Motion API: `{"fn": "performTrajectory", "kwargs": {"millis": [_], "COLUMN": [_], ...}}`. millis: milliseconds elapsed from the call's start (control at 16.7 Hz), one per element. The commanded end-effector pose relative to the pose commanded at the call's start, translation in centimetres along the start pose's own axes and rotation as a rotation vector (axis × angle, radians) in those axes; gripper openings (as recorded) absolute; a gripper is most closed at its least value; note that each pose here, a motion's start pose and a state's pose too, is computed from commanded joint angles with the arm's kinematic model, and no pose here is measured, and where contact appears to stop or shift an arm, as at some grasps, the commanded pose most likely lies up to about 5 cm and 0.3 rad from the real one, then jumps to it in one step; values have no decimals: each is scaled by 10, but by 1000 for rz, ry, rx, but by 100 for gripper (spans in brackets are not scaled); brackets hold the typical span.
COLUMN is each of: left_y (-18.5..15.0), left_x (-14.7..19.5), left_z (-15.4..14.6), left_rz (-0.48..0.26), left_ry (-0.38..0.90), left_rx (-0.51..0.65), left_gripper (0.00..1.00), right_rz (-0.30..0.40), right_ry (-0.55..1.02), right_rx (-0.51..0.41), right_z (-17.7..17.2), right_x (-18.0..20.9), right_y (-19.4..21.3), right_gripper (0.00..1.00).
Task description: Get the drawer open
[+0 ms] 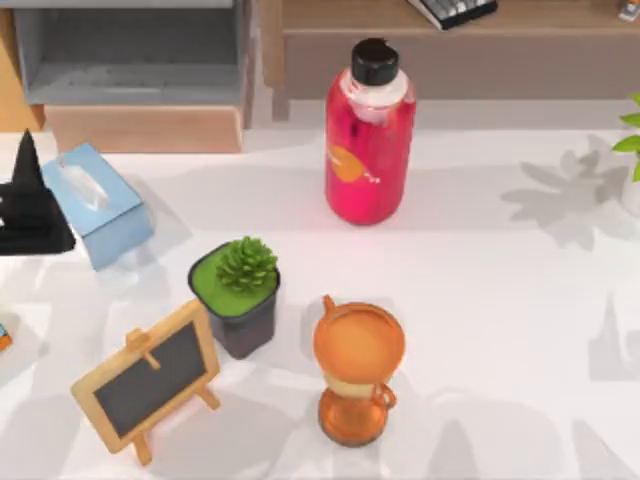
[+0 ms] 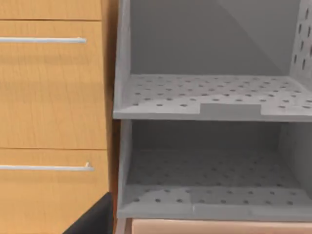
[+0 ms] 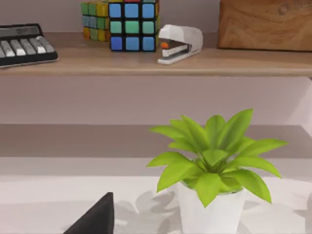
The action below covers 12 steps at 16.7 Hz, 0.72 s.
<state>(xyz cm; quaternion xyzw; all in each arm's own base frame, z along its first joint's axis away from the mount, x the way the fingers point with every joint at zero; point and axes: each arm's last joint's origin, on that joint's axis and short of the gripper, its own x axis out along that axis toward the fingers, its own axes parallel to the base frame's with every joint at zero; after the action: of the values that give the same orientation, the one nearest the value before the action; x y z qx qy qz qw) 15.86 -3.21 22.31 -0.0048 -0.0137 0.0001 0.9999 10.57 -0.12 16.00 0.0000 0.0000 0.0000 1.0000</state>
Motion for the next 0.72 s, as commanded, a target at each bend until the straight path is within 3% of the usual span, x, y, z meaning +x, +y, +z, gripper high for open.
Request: {"fn": "performTrajectory", "kwargs": {"millis": [420,720], "left_y": [-59,-79], "left_x": [70,86], "left_z": [-3,-10], "left_rz": [-3,0], "left_ry": [33,27], "left_rx": [8,10], "left_gripper": [100,100], "right_rz": [0,0], "right_ry": [0,0], "right_rx": [0,0], "right_z": [0,0], "right_x": [0,0], "right_y": [0,0], "right_gripper": [100,100]}}
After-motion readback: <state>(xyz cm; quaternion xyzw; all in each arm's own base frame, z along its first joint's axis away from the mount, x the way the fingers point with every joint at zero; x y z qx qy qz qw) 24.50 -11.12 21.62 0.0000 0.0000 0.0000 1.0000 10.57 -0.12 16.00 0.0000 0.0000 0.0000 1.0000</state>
